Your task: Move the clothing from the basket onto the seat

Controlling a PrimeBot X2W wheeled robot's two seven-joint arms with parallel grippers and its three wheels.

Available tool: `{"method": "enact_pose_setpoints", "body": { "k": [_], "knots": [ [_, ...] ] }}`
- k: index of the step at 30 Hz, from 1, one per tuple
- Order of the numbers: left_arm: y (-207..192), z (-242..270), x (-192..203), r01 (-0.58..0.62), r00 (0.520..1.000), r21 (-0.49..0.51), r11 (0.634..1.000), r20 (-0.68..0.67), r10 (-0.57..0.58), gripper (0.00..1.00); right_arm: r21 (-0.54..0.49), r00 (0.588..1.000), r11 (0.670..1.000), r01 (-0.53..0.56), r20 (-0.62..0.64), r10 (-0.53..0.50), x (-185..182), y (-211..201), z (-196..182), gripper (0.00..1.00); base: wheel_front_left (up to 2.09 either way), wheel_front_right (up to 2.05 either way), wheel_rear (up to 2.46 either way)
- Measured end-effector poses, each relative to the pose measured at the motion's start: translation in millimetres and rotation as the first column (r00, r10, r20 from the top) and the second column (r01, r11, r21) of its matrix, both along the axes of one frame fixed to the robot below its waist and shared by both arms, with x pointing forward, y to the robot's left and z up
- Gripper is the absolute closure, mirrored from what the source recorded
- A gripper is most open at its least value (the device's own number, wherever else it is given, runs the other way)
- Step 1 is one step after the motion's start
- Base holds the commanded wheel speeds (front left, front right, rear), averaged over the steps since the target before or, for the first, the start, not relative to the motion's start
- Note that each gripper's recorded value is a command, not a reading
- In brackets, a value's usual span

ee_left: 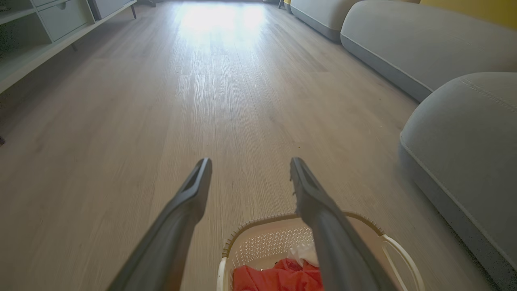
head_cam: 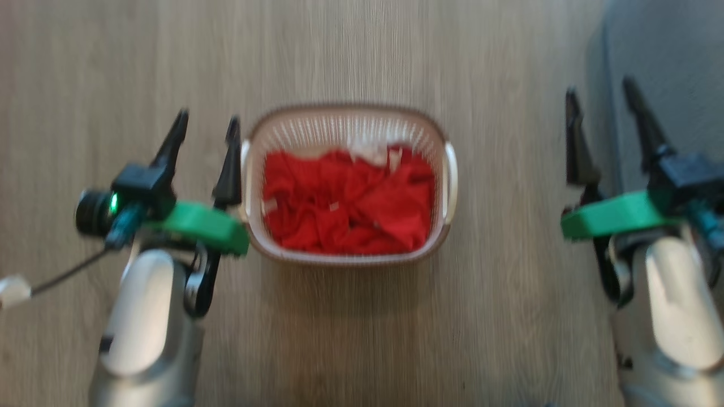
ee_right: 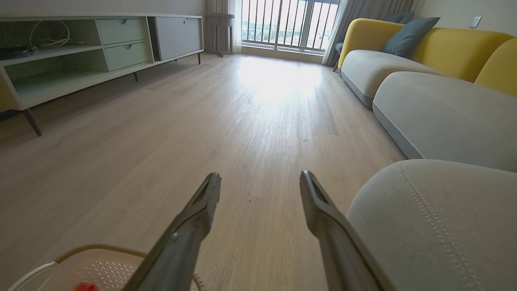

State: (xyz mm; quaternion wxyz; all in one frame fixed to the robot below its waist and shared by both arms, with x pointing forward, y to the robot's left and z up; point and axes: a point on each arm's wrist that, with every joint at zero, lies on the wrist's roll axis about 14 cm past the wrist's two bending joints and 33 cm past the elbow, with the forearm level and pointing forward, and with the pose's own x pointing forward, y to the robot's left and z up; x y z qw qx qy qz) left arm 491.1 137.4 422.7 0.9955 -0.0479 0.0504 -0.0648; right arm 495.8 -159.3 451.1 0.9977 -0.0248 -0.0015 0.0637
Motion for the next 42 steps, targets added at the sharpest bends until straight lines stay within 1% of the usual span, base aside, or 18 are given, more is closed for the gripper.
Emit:
{"method": "enact_pose_setpoints", "body": {
  "k": [5,7,10,12,15,18,21,26,30,31,35,38,42],
  "knots": [
    [-28.7,-45.8,33.0,0.094,0.994,0.01,0.996,-0.063,-0.093,0.0,-0.011,1.0,1.0,-0.001,-0.011,0.001,34.9,-0.3,-29.0,0.0,0.0,0.0,0.0],
    [-40.7,-68.3,43.6,0.137,0.986,0.016,0.99,-0.097,-0.134,0.0,-0.015,1.0,1.0,-0.003,-0.028,0.003,45.6,-0.3,-46.1,0.0,0.0,0.0,0.0],
    [-57.8,-104.9,52.2,0.201,0.968,0.018,0.98,-0.16,-0.195,0.0,-0.017,0.997,1.0,-0.009,-0.072,0.008,54.1,0.9,-76.2,0.0,0.0,0.0,0.0],
    [-67.6,-129.8,51.1,0.236,0.951,0.011,0.972,-0.209,-0.228,0.0,-0.019,0.994,1.0,-0.009,-0.108,0.007,54.3,0.3,-96.2,0.0,0.0,0.0,0.0],
    [-80.4,-172.5,37.3,0.29,0.907,-0.005,0.957,-0.317,-0.277,0.0,-0.022,0.988,1.0,-0.006,-0.156,0.002,50.9,-2.5,-120.3,0.0,0.0,0.0,0.0],
    [-90.2,-210.3,14.4,0.339,0.834,-0.023,0.941,-0.455,-0.312,0.0,-0.028,0.985,1.0,0.001,-0.175,-0.006,48.0,-6.7,-128.1,0.0,0.0,0.0,0.0],
    [-93.8,-228.5,9.0,0.357,0.776,-0.021,0.934,-0.551,-0.308,0.0,-0.031,0.984,0.999,0.006,-0.177,-0.011,46.8,-10.0,-128.2,0.0,0.0,0.0,0.0],
    [-93.5,-245.0,21.0,0.372,0.724,0.036,0.927,-0.636,-0.266,0.0,-0.028,0.982,1.0,0.011,-0.189,-0.016,44.5,-12.5,-133.3,0.0,0.0,0.0,0.0],
    [-92.6,-265.9,13.6,0.405,0.659,0.075,0.911,-0.714,-0.235,0.0,-0.026,0.979,1.0,0.016,-0.203,-0.021,42.2,-15.6,-139.6,0.0,0.0,0.0,0.0],
    [-92.6,-265.9,13.6,0.405,0.659,0.075,0.911,-0.714,-0.235,0.0,-0.026,0.979,1.0,0.016,-0.203,-0.021,42.2,-15.6,-139.6,0.0,0.0,0.0,0.0],
    [-89.8,-286.2,3.7,0.45,0.594,0.111,0.886,-0.778,-0.204,0.0,-0.026,0.974,0.999,0.025,-0.224,-0.03,39.0,-19.3,-149.7,0.0,0.0,0.0,0.0],
    [-89.9,-295.5,4.9,0.479,0.569,0.136,0.867,-0.8,-0.189,0.0,-0.02,0.97,0.999,0.029,-0.241,-0.033,36.4,-20.8,-156.9,0.0,0.0,0.0,0.0],
    [-87.8,-306.9,7.1,0.525,0.542,0.193,0.829,-0.827,-0.151,0.0,-0.012,0.966,0.999,0.035,-0.257,-0.037,33.5,-22.9,-163.7,0.0,0.0,0.0,0.0]
  ]
}}
